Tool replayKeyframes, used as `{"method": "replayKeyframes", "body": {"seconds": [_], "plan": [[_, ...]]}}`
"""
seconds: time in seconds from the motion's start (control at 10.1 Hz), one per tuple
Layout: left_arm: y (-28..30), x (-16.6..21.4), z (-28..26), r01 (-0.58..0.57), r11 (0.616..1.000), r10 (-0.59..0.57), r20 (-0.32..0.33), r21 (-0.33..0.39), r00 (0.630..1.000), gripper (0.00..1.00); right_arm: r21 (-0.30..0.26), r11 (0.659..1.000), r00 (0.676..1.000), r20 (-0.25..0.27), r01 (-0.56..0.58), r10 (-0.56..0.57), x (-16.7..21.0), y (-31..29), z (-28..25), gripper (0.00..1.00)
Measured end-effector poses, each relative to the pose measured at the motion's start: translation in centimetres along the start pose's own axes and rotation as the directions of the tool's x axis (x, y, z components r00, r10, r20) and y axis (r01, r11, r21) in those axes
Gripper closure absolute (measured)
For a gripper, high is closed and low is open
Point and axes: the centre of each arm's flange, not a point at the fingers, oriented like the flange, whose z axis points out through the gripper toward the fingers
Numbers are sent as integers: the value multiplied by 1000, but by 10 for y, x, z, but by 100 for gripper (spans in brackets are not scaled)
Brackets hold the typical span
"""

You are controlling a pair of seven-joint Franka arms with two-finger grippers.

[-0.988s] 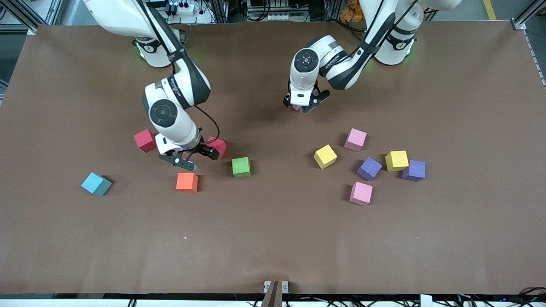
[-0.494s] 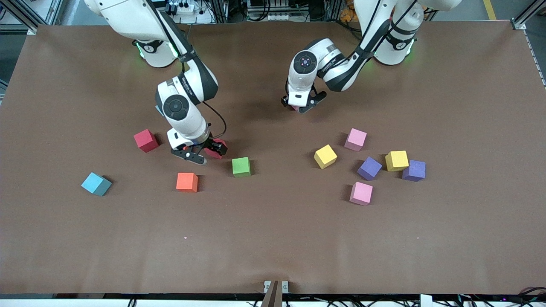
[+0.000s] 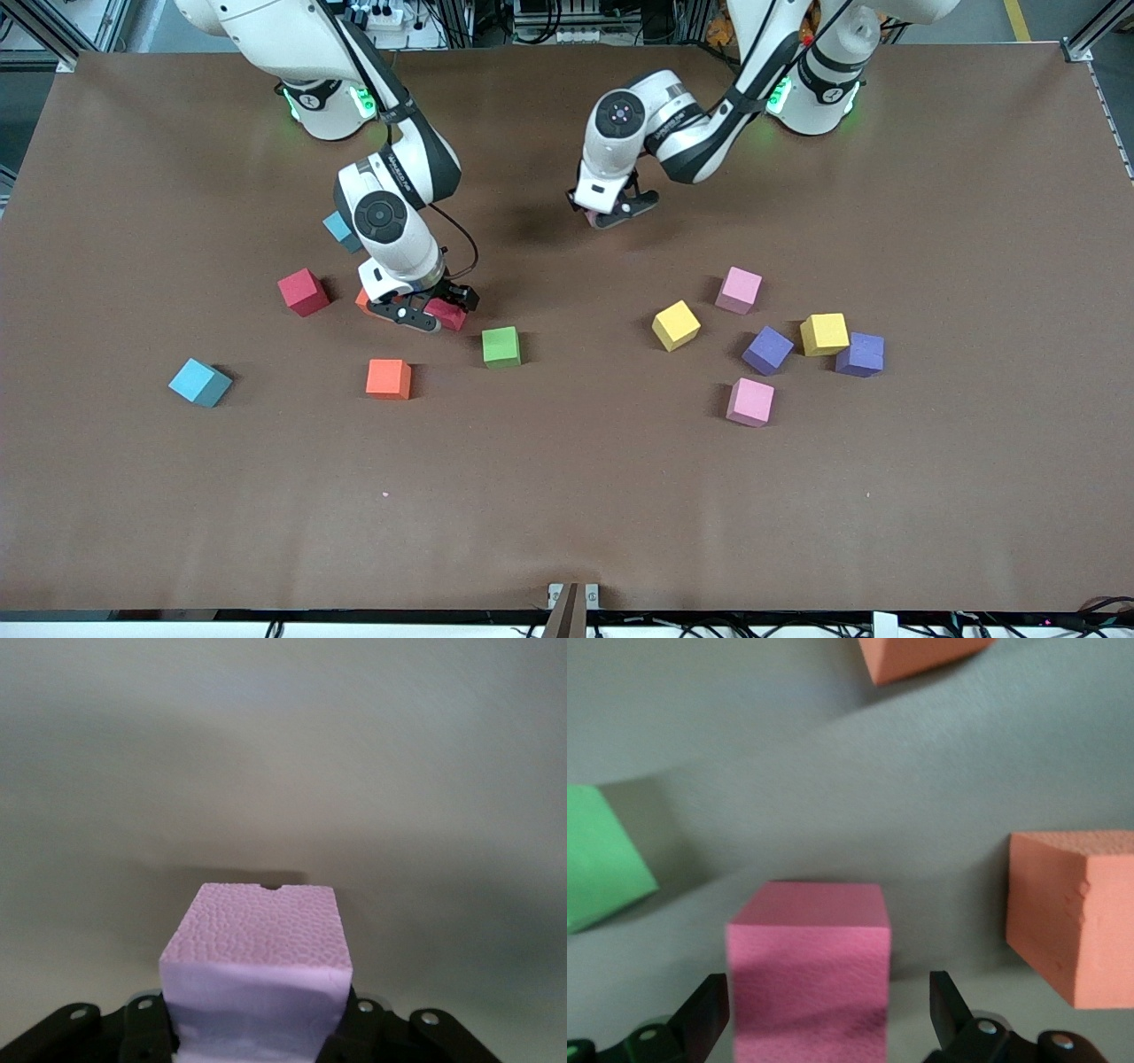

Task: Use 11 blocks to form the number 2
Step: 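Lower the pink cube with the left gripper while the right gripper lifts the red cube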

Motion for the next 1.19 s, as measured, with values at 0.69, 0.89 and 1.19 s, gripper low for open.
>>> {"method": "replayKeyframes", "body": {"seconds": [0.69,0.89,1.19], "plan": [[27,-25,8,-462,886,459,62,42,886,40,14,1000,1000,-16,-9,9,3,3,2,39],[33,-31,24,-471,880,467,68,59,882,40,6,1000,1000,-4,-4,4,14,13,-16,39],[41,-36,30,-417,909,411,108,31,905,40,-1,992,991,31,129,-128,40,49,-64,41]]}}
